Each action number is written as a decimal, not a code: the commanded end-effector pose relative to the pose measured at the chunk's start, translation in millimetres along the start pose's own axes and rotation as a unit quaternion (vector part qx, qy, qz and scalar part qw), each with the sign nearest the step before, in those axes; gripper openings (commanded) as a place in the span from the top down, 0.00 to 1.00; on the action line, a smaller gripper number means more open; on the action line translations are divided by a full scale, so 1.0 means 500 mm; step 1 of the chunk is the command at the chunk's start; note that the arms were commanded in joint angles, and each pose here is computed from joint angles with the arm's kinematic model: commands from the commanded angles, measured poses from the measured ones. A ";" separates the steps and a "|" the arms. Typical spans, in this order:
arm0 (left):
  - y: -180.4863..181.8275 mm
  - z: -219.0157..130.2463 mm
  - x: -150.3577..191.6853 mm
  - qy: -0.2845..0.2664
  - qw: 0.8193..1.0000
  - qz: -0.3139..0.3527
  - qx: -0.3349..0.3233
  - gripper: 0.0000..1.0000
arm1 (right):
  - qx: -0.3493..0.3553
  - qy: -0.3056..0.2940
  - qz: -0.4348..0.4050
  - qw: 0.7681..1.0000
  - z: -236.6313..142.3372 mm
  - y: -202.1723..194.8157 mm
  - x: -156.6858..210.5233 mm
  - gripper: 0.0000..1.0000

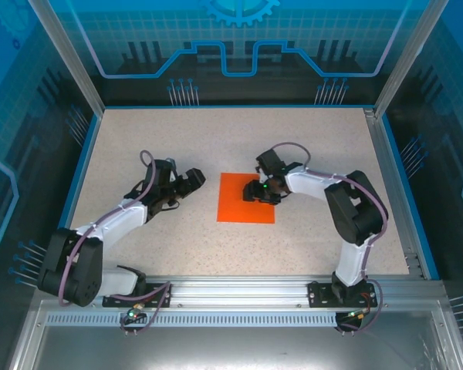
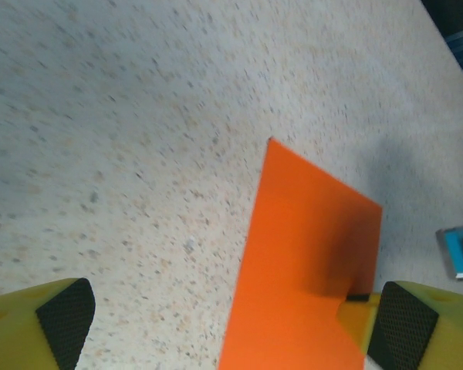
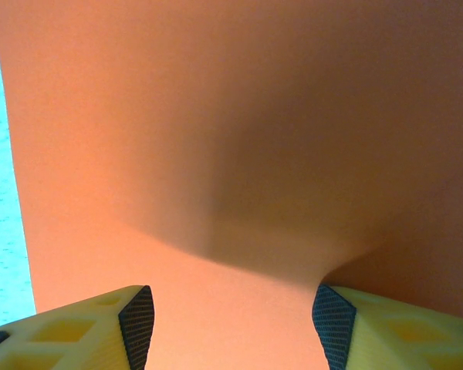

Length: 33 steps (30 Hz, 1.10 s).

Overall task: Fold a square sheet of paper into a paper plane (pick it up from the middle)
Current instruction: Move a square sheet of paper to the center of the table.

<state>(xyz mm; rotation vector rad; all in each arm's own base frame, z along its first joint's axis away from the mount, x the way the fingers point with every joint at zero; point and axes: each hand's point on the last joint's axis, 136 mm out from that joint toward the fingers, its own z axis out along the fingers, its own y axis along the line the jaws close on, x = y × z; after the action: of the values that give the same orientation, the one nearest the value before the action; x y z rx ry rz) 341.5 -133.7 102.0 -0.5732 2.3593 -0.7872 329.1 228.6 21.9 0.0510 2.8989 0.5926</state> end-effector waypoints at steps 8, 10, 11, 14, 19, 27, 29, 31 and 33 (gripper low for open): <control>-0.132 0.038 0.056 0.051 0.991 0.090 0.080 0.01 | 0.014 0.019 -0.083 0.996 -0.041 -0.051 -0.002 0.37; -0.135 0.047 0.060 0.057 0.991 0.090 0.078 0.01 | 0.014 0.025 -0.098 0.995 -0.039 -0.045 -0.009 0.37; -0.136 0.050 0.063 0.061 0.991 0.089 0.078 0.01 | 0.011 0.032 -0.107 0.994 -0.036 -0.040 -0.010 0.38; -0.134 0.055 0.065 0.067 0.991 0.088 0.076 0.01 | 0.025 0.048 -0.122 0.991 -0.020 -0.048 -0.010 0.37; -0.129 0.058 0.067 0.069 0.990 0.096 0.070 0.01 | 0.054 0.059 -0.109 0.991 -0.003 -0.071 -0.012 0.38; -0.137 0.057 0.060 0.066 0.990 0.104 0.071 0.01 | 0.032 0.071 -0.169 0.982 0.010 -0.054 -0.013 0.37; -0.139 0.056 0.059 0.065 0.990 0.105 0.072 0.01 | 0.036 0.074 -0.174 0.981 0.007 -0.054 -0.017 0.36; -0.140 0.056 0.059 0.064 0.990 0.105 0.073 0.01 | 0.022 0.078 -0.189 0.979 0.006 -0.043 -0.015 0.37; -0.138 0.057 0.059 0.063 0.990 0.105 0.073 0.01 | 0.019 0.072 -0.200 0.977 0.008 -0.039 -0.019 0.37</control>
<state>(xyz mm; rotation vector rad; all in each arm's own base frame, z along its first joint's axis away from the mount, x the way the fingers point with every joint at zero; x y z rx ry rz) 348.6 -206.2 109.9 -0.2634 2.4144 -0.9039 346.0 206.0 21.0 -0.4767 2.9128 0.4543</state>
